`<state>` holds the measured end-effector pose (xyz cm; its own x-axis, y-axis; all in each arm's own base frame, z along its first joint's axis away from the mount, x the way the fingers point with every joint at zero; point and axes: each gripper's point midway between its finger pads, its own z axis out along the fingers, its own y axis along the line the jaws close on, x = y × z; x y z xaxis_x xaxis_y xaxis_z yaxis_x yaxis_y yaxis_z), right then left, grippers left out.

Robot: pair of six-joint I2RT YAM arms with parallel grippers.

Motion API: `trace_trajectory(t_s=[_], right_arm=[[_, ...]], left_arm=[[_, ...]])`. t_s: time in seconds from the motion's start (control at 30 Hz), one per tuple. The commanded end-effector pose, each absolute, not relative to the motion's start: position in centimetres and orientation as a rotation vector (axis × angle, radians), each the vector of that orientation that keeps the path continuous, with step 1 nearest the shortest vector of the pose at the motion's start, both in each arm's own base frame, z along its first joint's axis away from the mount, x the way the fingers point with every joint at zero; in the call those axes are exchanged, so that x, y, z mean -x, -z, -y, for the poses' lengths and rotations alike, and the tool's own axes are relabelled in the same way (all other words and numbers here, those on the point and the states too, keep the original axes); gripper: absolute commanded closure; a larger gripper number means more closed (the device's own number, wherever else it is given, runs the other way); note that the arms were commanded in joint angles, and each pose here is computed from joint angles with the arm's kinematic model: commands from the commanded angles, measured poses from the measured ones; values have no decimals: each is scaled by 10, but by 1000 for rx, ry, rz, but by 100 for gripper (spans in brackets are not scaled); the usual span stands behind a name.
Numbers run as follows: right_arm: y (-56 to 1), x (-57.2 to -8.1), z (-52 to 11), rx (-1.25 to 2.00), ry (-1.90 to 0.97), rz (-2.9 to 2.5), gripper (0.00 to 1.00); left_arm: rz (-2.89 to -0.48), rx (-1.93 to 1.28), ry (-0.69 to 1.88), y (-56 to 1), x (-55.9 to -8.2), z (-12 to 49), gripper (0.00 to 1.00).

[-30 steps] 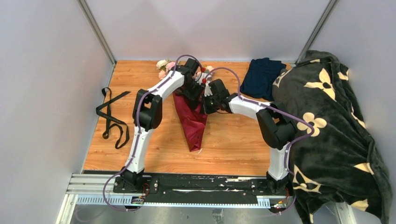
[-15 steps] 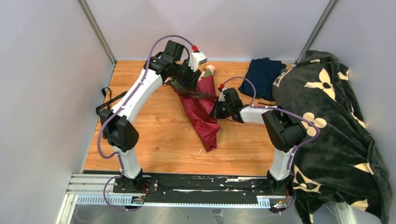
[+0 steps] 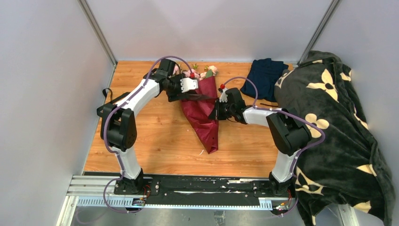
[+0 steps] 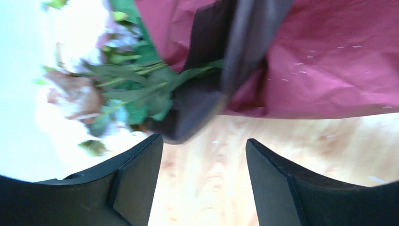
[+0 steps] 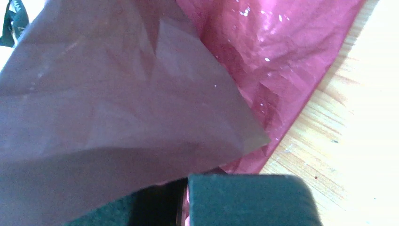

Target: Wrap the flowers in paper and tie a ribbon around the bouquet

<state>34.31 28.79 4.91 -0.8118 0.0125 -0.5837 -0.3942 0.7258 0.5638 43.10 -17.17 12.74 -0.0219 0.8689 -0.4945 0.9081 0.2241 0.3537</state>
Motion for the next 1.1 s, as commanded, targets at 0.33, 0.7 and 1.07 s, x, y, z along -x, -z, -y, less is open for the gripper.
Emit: trace_trajectory(t_s=[0.33,0.7,1.07], right_arm=[[-88,-351,-299,347,-1009,-2306,100],[-91,-362,-291,191,-974,-2336,100],[-106,-364,-301,174,-1052,-2299,99]], left_arm=[[-1417,-2061,-65,-122,-457,178,28],[-1437,-1908,6,-134,-427,199,23],[-1488,-1642,60,-141,-431,234,23]])
